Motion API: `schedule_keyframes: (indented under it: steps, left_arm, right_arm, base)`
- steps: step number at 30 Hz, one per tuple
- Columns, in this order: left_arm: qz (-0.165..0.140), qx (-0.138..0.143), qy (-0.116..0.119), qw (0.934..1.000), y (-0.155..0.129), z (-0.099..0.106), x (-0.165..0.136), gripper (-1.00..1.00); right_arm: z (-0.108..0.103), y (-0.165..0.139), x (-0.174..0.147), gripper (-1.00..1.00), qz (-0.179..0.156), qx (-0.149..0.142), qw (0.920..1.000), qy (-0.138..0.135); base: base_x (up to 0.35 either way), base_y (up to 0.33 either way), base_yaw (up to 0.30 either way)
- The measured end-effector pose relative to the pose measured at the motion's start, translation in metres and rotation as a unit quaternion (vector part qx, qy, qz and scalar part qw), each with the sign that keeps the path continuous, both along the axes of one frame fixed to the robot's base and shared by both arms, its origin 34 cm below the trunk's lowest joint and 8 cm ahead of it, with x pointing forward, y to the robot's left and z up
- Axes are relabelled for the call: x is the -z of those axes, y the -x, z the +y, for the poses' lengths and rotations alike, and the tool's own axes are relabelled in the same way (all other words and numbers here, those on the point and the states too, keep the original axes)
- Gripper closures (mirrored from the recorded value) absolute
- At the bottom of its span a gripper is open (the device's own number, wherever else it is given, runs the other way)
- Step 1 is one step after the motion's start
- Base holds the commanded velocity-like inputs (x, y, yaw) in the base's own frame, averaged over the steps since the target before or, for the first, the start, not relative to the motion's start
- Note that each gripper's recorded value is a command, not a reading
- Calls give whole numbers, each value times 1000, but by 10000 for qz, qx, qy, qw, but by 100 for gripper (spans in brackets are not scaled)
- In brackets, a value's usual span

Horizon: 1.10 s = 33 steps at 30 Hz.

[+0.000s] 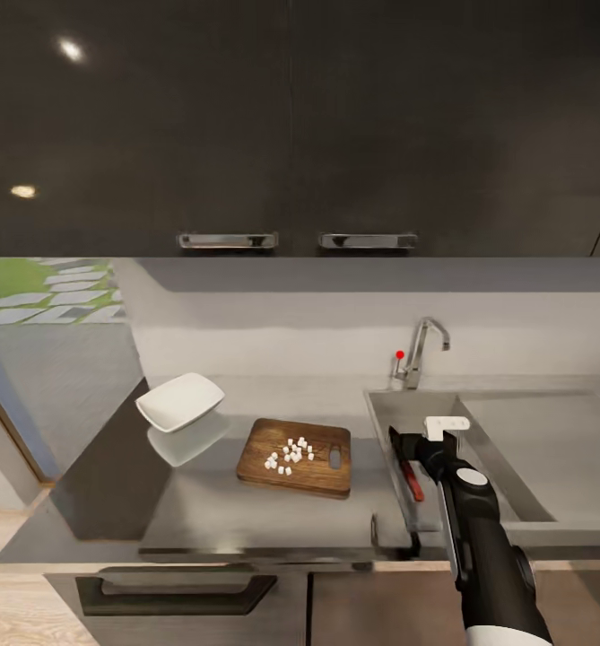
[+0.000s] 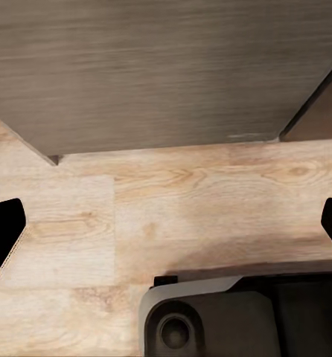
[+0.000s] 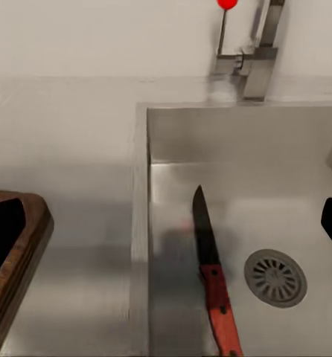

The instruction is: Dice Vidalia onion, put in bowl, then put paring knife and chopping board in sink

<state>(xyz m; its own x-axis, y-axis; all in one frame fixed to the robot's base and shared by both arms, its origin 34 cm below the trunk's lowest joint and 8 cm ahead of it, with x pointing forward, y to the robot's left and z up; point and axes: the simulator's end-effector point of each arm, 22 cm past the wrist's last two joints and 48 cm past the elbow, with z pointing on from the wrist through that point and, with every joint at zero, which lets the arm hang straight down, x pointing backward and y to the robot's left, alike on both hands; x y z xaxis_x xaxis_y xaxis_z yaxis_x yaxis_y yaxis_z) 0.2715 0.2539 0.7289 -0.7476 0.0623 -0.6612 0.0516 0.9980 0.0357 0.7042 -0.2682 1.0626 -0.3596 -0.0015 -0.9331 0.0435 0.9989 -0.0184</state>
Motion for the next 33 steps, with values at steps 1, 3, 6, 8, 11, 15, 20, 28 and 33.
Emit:
schedule_keyframes:
  steps: [1, 3, 6, 8, 11, 15, 20, 28, 33]
  left_arm:
    - [2, 0, 0, 10000, 0, 0, 0, -100]
    - [4, 0, 0, 10000, 0, 0, 0, -100]
    - [0, 0, 0, 10000, 0, 0, 0, -100]
    - [0, 0, 0, 10000, 0, 0, 0, -100]
    - [0, 0, 0, 10000, 0, 0, 0, -100]
    - [6, 3, -1, 10000, 0, 0, 0, -100]
    - [44, 5, -1, 10000, 2, 0, 2, -100]
    - [107, 8, -3, 9999, 6, 0, 4, -100]
    - [148, 7, -3, 9999, 8, 0, 5, -100]
  right_arm:
    - [0, 0, 0, -100, 2, -2, 10000, 0]
    - [1, 0, 3, -100, 27, -7, 10000, -2]
    - [2, 1, 8, -100, 86, -16, 10000, -14]
    - [2, 1, 9, -100, 98, -15, 9999, -15]
    - [4, 2, 16, -100, 174, -36, 9998, -31]
    - [5, 2, 19, -100, 206, -47, 9998, -40]
    - [5, 2, 23, -100, 242, -51, 9997, -40]
    - [5, 1, 30, -100, 301, -47, 9995, -42]
    - [5, 1, 35, -100, 342, -47, 9994, -42]
  base:
    - [0, 315, 0]
    - [0, 307, 0]
    - [0, 259, 0]
    - [0, 252, 0]
    - [0, 225, 0]
    - [0, 83, 0]
    - [1, 6, 0]
    - [142, 0, 0]
    - [97, 0, 0]
